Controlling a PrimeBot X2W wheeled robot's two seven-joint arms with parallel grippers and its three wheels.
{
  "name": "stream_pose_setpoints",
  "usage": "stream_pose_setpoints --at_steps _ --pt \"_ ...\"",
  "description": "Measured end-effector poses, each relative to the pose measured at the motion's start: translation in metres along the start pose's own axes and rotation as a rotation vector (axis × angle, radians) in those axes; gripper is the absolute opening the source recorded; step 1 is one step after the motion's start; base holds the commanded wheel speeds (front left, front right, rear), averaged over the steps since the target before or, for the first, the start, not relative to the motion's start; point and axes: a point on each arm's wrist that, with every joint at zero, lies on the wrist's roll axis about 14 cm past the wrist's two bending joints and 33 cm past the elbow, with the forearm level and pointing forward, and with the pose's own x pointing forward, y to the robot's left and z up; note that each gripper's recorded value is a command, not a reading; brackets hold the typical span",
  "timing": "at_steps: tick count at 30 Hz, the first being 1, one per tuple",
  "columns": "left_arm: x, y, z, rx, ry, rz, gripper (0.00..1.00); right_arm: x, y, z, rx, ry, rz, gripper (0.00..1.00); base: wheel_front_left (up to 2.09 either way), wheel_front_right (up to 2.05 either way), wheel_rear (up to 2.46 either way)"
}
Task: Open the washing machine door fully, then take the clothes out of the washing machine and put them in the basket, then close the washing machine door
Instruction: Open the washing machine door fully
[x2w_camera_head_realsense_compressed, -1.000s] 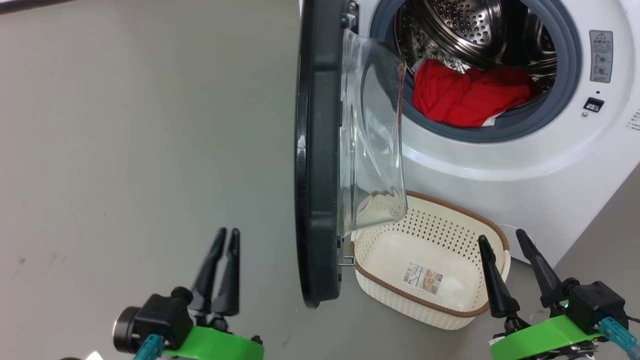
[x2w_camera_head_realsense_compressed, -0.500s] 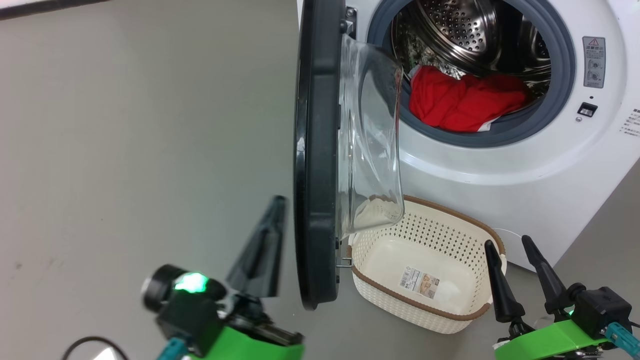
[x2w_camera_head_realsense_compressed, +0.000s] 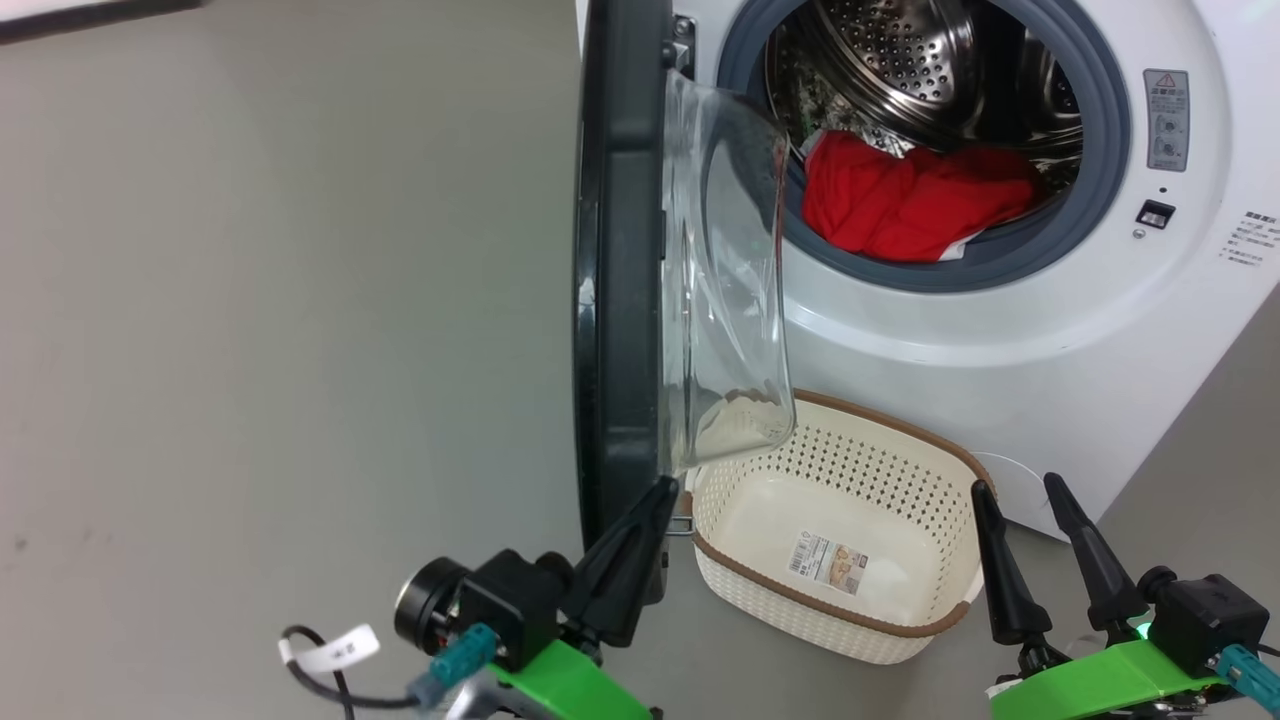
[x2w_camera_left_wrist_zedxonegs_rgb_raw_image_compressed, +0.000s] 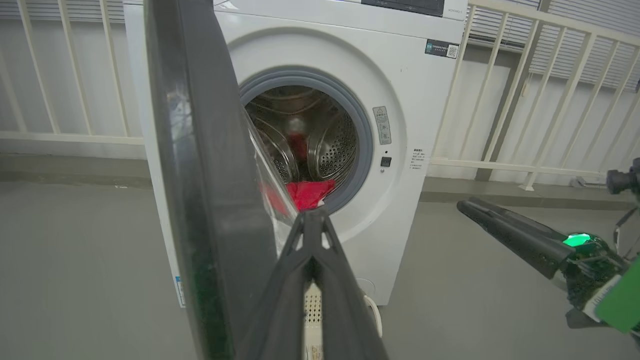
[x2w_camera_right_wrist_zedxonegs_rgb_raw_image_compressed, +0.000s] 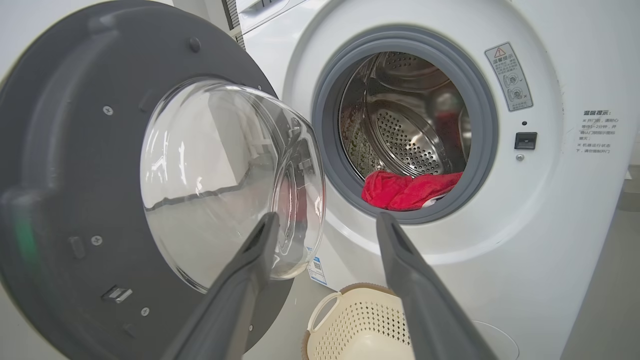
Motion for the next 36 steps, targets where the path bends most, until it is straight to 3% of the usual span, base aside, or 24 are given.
stream_pose_setpoints --at_steps 20,29,36 --pt "0.013 0.005 -0.033 -0.003 0.076 -0.011 0.0 -0.006 -0.004 0.002 0.011 -0.004 -0.021 1.0 0.0 0.0 0.0" --pt "0.015 0.018 -0.037 0.009 0.085 0.058 0.0 -0.004 -0.004 0.0 0.02 0.001 -0.021 1.0 0.0 0.0 0.0" --pt "0.01 0.047 -0.031 -0.009 0.065 0.168 0.0 -0.001 0.002 -0.006 0.025 0.018 -0.002 1.0 0.0 0.0 0.0"
